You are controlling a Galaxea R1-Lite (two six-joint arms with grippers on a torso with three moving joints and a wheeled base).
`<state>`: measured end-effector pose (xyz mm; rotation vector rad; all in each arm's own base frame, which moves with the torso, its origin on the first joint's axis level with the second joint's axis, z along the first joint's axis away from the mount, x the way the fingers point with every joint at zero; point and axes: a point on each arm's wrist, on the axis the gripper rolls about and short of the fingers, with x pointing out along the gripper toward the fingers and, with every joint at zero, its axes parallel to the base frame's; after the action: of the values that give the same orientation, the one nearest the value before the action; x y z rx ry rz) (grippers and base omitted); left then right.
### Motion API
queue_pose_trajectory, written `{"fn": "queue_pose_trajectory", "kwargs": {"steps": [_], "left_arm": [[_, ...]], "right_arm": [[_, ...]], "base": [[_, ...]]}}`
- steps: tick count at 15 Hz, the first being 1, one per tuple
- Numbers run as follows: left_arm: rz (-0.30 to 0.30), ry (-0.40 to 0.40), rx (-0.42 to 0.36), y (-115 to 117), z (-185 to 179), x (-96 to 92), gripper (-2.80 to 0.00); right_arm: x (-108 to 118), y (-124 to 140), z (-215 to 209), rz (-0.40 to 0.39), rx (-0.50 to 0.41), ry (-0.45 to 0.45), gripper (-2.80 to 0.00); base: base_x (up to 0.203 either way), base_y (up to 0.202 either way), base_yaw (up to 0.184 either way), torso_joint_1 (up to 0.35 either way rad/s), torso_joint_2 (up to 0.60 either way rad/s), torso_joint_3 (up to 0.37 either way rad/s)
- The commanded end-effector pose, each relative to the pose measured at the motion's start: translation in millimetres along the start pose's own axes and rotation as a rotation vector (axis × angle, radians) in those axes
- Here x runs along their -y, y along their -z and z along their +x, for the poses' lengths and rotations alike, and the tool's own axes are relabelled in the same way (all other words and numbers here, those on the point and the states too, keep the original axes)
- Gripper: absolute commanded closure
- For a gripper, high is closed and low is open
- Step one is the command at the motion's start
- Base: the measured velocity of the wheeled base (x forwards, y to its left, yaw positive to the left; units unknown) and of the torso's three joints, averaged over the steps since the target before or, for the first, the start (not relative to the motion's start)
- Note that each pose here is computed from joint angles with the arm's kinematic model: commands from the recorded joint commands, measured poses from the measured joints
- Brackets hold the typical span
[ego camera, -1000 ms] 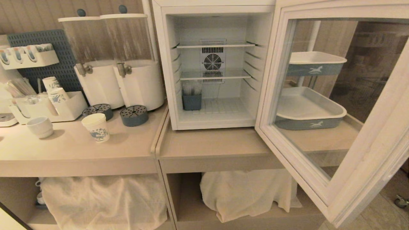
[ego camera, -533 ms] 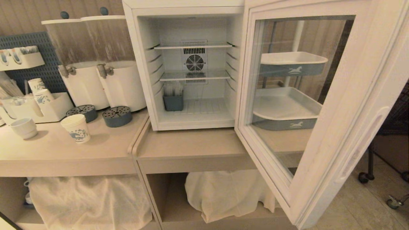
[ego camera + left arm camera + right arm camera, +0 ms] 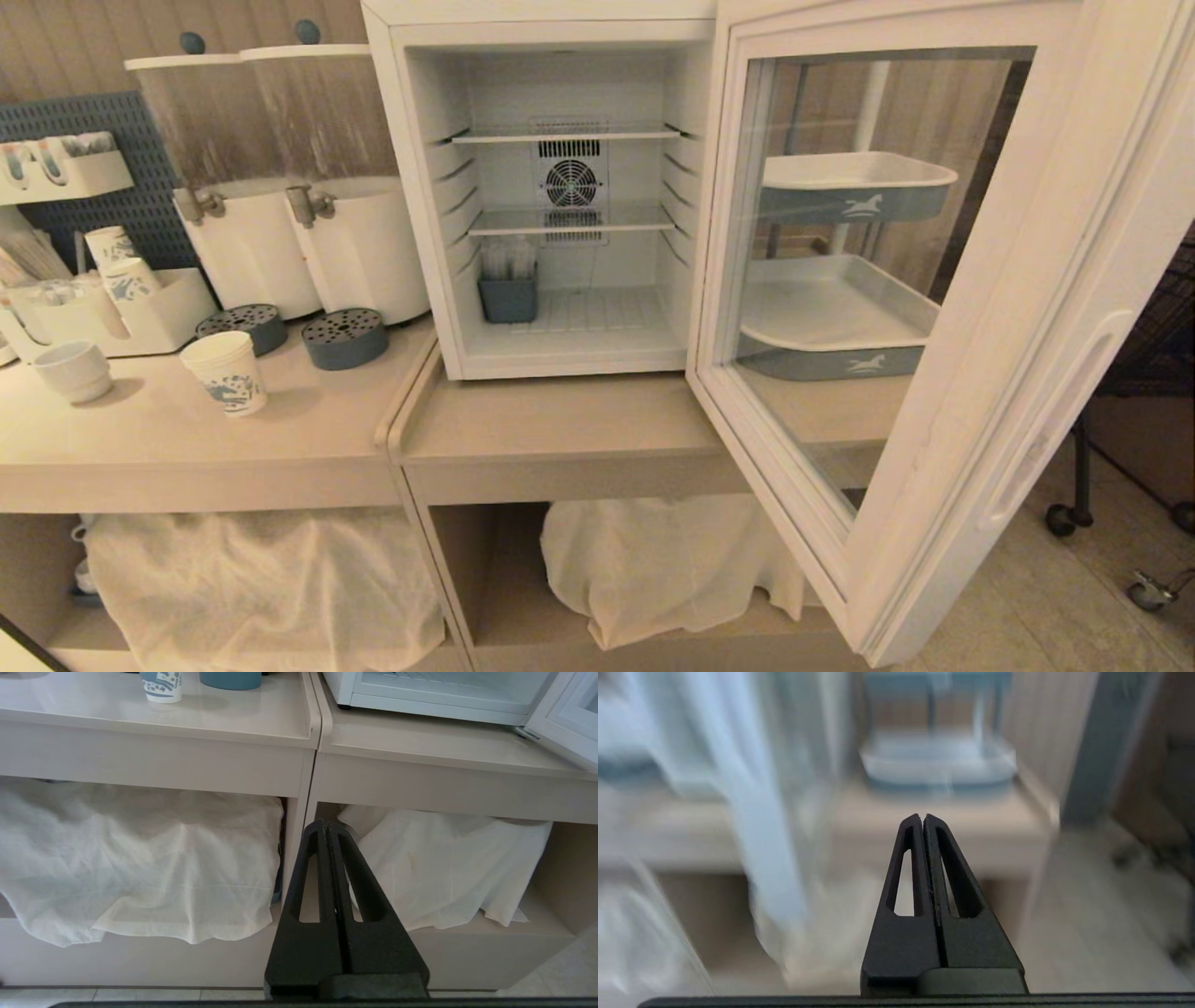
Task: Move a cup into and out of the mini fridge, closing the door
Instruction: Close the freezer door
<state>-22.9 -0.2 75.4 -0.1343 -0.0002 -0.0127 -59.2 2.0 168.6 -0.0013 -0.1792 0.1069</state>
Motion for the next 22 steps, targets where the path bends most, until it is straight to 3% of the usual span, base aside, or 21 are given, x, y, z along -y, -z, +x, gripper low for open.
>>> {"fn": "queue_pose_trajectory", "kwargs": {"steps": [1,3,5,8,9,12,15,16,18,22], "left_arm": [[-0.003,-0.004,-0.036,11,3,-1.5,0.0],[-0.006,-0.005,-0.036,11,3,-1.6,0.0],[-0.004,-0.005,-0.036,11,3,-1.5,0.0],[-0.004,-0.004,-0.036,11,3,-1.5,0.0],[-0.004,-0.005,-0.036,11,3,-1.5,0.0],[0.001,-0.002,-0.036,11,3,-1.5,0.0],[0.0,-0.004,-0.036,11,3,-1.5,0.0],[-0.004,-0.005,-0.036,11,3,-1.5,0.0],[-0.004,-0.006,-0.036,11,3,-1.6,0.0],[-0.004,-0.005,-0.036,11,3,-1.6,0.0]], "right_arm": [[2,-47,18,0.039,-0.021,-0.031,0.0],[6,-80,66,0.103,-0.139,-0.077,0.0],[6,-94,117,0.153,-0.256,-0.164,0.0],[6,-87,185,0.226,-0.403,-0.429,0.0],[13,-83,202,0.255,-0.411,-0.503,0.0],[64,-56,257,0.359,-0.4,-0.727,0.0],[95,-29,295,0.346,-0.318,-0.997,0.0],[93,-28,302,0.324,-0.296,-1.067,0.0],[68,-25,315,0.328,-0.315,-1.131,0.0],[6,-17,335,0.298,-0.375,-1.065,0.0]], "base": [[0.0,0.0,0.0,0.0,0.0,0.0],[0.0,0.0,0.0,0.0,0.0,0.0],[0.0,0.0,0.0,0.0,0.0,0.0],[0.0,0.0,0.0,0.0,0.0,0.0],[0.0,0.0,0.0,0.0,0.0,0.0],[0.0,0.0,0.0,0.0,0.0,0.0],[0.0,0.0,0.0,0.0,0.0,0.0],[0.0,0.0,0.0,0.0,0.0,0.0],[0.0,0.0,0.0,0.0,0.0,0.0],[0.0,0.0,0.0,0.0,0.0,0.0]]}}
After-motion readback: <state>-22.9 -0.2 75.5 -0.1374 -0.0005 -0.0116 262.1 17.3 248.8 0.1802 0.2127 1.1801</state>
